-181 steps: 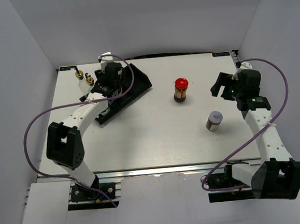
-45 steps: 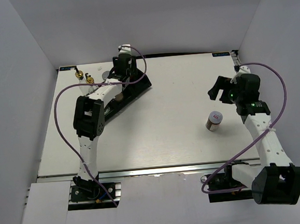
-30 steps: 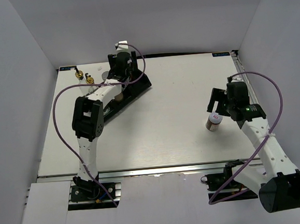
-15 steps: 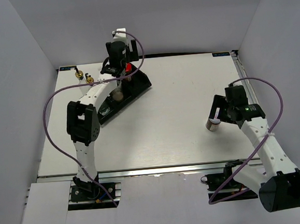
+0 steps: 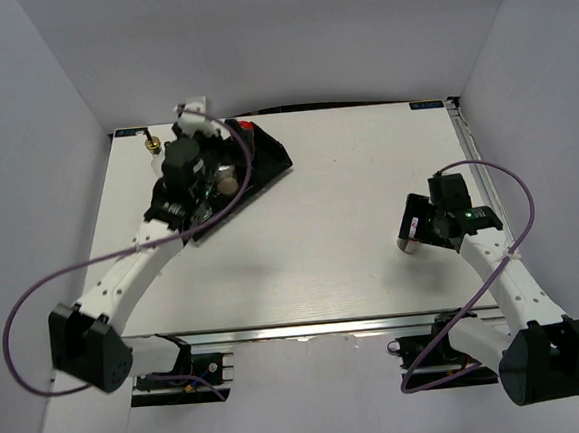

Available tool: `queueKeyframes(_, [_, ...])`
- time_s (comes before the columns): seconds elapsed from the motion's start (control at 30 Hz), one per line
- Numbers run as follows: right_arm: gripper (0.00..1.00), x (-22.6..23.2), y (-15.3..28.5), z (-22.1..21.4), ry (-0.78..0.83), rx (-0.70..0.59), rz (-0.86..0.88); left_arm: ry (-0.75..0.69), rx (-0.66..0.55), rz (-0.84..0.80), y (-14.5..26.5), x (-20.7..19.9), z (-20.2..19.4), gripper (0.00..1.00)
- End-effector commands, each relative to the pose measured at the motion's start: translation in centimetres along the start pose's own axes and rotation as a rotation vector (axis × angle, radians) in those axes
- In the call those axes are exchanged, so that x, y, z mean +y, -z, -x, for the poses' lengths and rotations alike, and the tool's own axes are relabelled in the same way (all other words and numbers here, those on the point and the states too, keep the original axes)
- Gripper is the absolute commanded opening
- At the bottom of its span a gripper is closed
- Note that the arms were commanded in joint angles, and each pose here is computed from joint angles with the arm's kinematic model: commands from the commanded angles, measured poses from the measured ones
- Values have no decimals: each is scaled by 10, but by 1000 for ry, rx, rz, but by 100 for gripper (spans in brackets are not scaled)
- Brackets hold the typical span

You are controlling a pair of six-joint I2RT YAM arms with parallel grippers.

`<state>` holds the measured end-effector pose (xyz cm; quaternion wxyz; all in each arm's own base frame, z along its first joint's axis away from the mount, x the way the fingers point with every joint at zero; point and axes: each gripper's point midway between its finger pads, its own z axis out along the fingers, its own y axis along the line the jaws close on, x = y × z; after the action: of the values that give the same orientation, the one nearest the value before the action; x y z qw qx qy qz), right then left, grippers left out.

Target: Organize the condiment bottles

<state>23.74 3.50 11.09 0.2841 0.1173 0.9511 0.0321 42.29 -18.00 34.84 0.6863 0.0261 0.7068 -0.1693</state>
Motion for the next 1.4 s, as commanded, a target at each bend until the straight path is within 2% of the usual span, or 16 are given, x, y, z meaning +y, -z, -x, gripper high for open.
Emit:
queueKeyframes(0.0, [89, 4, -5, 12, -7, -53, 8, 117, -14, -33, 31, 0, -21, 98])
queueKeyframes(0.07, [89, 4, -11, 14, -5, -55, -1, 151, -23, -115, 49, -12, -25, 98])
queueKeyframes(0.13, [88, 4, -16, 20, -5, -69, -4, 153, 17, -146, 59, -14, -46, 98])
queueKeyframes(0.4, [75, 1, -31, 34, -45, -73, -75, 167, 12, -34, 73, 7, -40, 98])
queueKeyframes(0.5, [56, -2, -34, 32, -53, -60, -91, 200, -31, 24, 80, 19, -38, 98])
queueKeyframes(0.53, [40, -1, -35, 31, -54, -60, -88, 206, -44, 36, 85, 22, -38, 98])
queueKeyframes(0.6, [22, 0, -32, 36, -40, -85, -78, 214, -55, 75, 89, 30, -38, 98])
queueKeyframes(0.63, [16, 4, -27, 42, -33, -106, -57, 220, -53, 91, 93, 34, -40, 98])
queueKeyframes(0.7, [12, 14, -20, 53, 11, -139, -21, 230, -55, 125, 97, 40, -43, 98])
queueKeyframes(0.77, [10, 36, -6, 72, 60, -193, 61, 255, -75, 159, 103, 48, -43, 98])
queueKeyframes(0.83, [9, 80, 13, 93, 182, -272, 174, 280, -96, 157, 109, 48, -40, 98])
queueKeyframes(0.97, [9, 150, 40, 131, 252, -368, 371, 305, -106, 190, 116, 54, -39, 98])
queueKeyframes(1.17, [8, 254, 47, 165, 403, -413, 545, 309, -96, 291, 126, 72, -43, 98])
queueKeyframes(1.2, [8, 278, 66, 180, 423, -463, 591, 308, -96, 299, 129, 74, -44, 98])
queueKeyframes(1.27, [8, 310, 49, 177, 472, -423, 629, 310, -100, 312, 131, 77, -44, 98])
queueKeyframes(1.37, [6, 354, 43, 193, 504, -447, 678, 311, -109, 327, 134, 80, -44, 98])
